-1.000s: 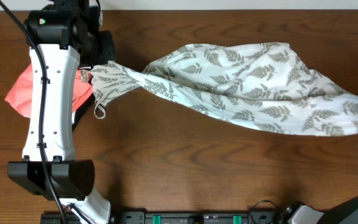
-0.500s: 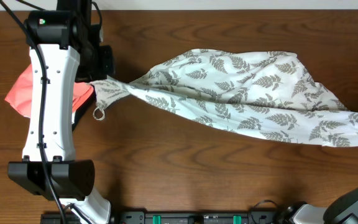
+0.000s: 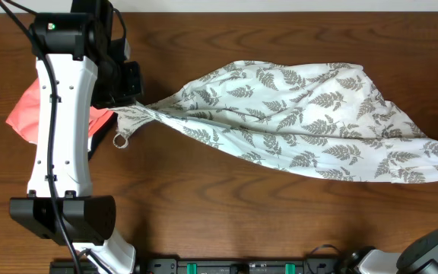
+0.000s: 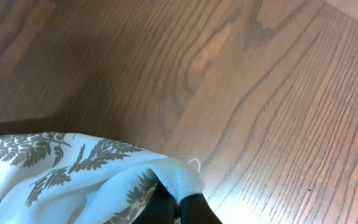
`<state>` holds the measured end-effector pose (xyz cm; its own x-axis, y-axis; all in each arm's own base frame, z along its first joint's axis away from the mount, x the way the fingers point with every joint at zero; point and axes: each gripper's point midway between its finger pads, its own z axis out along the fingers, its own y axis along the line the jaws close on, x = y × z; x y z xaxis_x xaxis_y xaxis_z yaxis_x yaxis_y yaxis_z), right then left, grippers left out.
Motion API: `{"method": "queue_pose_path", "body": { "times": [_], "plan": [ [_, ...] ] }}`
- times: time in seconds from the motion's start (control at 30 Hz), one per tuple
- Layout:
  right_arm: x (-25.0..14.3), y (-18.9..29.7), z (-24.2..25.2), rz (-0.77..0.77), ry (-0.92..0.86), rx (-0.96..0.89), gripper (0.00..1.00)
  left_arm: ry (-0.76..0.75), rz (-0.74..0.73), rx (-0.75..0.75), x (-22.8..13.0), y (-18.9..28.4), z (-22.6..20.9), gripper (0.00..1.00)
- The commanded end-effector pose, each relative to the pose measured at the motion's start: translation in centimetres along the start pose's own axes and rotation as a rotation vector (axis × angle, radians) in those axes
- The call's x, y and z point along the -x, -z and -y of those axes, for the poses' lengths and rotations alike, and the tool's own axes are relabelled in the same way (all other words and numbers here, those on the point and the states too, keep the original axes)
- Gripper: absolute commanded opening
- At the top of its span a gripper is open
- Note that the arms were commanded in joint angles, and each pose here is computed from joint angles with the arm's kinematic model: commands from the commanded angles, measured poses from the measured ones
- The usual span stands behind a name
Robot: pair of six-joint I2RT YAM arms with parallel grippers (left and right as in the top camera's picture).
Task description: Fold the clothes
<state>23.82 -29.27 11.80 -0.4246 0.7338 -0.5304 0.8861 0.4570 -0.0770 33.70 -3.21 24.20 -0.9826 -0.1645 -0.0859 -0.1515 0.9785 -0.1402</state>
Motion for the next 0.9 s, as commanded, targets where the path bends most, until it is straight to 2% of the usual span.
{"method": "queue_pose_path", "body": {
  "times": [0.0,0.27,0.87],
  "plan": [
    [1.0,0.3,0.6,0.022,-0.016,-0.025,0.01,0.035,-0.116,0.006,-2.4,-0.8,-0.5,0.06],
    [0.9,0.3,0.6,0.019,-0.015,-0.026,0.01,0.056,-0.288,0.042,-5.4,-4.2,-1.5,0.06],
    [1.0,0.3,0.6,0.020,-0.015,-0.025,0.01,0.111,-0.710,0.136,-15.1,-10.2,-4.3,0.06]
  ]
}}
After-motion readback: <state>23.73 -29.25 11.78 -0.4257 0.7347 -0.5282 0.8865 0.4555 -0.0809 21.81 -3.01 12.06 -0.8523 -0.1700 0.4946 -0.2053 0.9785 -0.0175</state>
